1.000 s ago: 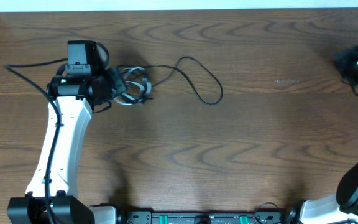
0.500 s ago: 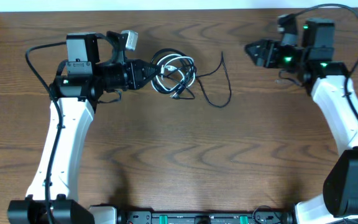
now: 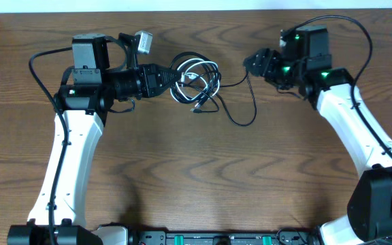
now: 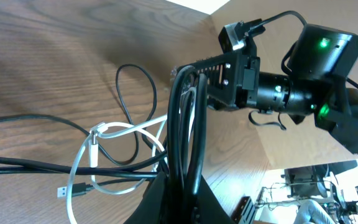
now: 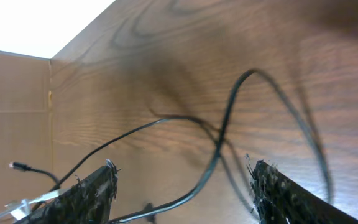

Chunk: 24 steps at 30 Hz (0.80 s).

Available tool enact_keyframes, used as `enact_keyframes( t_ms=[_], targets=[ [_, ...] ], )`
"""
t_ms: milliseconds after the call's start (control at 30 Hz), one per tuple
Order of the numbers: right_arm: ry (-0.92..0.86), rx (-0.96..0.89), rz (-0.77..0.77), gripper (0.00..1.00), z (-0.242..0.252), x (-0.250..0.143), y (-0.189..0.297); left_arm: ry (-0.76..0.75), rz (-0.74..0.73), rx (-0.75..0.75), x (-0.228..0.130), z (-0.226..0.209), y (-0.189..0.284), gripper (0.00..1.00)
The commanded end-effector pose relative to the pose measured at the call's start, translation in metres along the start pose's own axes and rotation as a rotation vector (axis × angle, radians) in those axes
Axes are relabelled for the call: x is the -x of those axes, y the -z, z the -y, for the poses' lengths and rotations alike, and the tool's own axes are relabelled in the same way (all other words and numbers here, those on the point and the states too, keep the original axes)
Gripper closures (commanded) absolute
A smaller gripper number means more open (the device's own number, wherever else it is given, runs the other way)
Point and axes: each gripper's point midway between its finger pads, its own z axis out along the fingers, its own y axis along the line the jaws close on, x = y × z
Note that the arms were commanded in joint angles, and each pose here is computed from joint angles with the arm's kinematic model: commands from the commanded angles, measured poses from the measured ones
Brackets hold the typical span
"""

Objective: Untangle cables

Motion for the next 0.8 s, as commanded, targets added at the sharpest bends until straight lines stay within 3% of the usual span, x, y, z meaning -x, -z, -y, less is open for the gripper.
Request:
enact_keyframes(
  t_ms=[0,367,467,567,633,767],
  targets=[
    [-0.074,-0.013,-0.014,0.33,-0.004,-0.009,-0.012,-0.014,0.011,-0.011,0.002,0.008,0.003,0.93],
    [-0.125,-0.089,-0.149,0.39,0.026,-0.048,-0.068,-0.010,0.014,0.007,0.003,0.005,0.003,0.93],
    [-0.122,-0.096,-0.156,0.52,0.031,-0.050,-0.075,-0.010,0.014,0.007,0.003,0.005,0.003,0.93],
    [-0.067,-0.087,-0.152,0.84,0.032,-0.048,-0.079,-0.011,0.015,0.009,0.003,0.004,0.003,0.92],
    [0.030,-0.088,-0.144,0.99,0.036,-0.043,-0.077,-0.011,0.024,0.037,0.004,-0.001,0.004,0.93],
    [0.013,-0.252,-0.095,0.99,0.083,-0.025,-0.062,-0.012,0.066,0.130,0.013,-0.019,0.009,0.92]
  ],
)
